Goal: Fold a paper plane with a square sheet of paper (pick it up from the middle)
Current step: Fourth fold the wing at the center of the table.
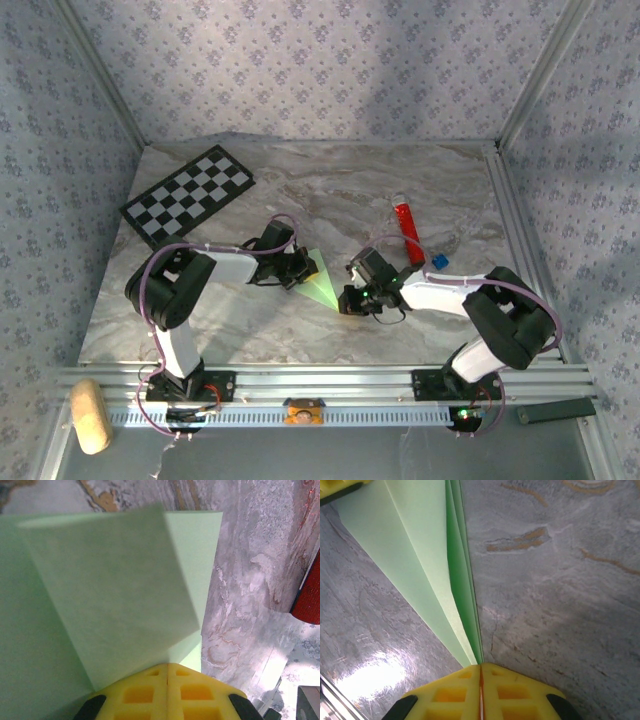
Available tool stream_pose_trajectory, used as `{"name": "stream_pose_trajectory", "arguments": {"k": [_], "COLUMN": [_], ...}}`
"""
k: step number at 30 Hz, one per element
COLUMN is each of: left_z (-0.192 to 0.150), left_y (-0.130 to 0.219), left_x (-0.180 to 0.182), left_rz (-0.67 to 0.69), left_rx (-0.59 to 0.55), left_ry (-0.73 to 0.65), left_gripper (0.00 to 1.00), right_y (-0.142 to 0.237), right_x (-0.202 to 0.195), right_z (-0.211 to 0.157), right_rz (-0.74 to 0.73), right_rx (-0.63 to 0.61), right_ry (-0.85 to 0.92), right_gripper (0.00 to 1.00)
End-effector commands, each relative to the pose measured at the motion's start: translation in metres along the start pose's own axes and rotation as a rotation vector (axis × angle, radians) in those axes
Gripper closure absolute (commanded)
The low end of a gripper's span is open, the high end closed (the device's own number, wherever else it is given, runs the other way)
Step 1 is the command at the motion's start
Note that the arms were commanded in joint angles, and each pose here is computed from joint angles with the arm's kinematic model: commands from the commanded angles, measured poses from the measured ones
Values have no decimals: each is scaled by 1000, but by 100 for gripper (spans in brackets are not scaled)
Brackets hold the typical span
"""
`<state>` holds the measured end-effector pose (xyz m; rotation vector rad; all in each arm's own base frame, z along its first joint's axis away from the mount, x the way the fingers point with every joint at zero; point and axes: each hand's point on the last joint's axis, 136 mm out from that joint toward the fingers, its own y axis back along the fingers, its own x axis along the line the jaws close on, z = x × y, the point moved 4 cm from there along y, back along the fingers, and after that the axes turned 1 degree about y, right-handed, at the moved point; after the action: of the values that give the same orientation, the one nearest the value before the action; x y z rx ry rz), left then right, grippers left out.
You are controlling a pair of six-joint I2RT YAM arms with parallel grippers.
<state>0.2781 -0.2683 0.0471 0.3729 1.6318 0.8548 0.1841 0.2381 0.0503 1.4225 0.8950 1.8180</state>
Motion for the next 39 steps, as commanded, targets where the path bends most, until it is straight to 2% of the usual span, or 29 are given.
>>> {"name": "stream_pose_trajectory", "arguments": {"k": [1, 9, 15, 18, 32, 39], "left_z": [7, 7, 5, 3, -2, -1], "left_y": [2, 1, 1, 1, 1, 3], "left_x": [38, 38, 36, 30, 20, 19], "left_rz": [145, 146, 139, 122, 100, 109], "left_rx": [-50, -47, -43, -39, -29, -31], "left_ry": [46, 45, 31, 19, -8, -19], "left_gripper": [98, 98, 98, 98, 97, 97], "right_y": [3, 12, 39, 44, -6, -23], "right_x": [-27, -22, 18, 32, 51, 31], "right_z": [-40, -32, 7, 26, 63, 58], "right_rz": [-138, -133, 89, 199, 272, 210], "right_rx": [164, 121, -81, -127, -12, 29], "right_ry": [-21, -17, -8, -15, -37, -73], "right_gripper": [90, 90, 93, 95, 96, 96]}}
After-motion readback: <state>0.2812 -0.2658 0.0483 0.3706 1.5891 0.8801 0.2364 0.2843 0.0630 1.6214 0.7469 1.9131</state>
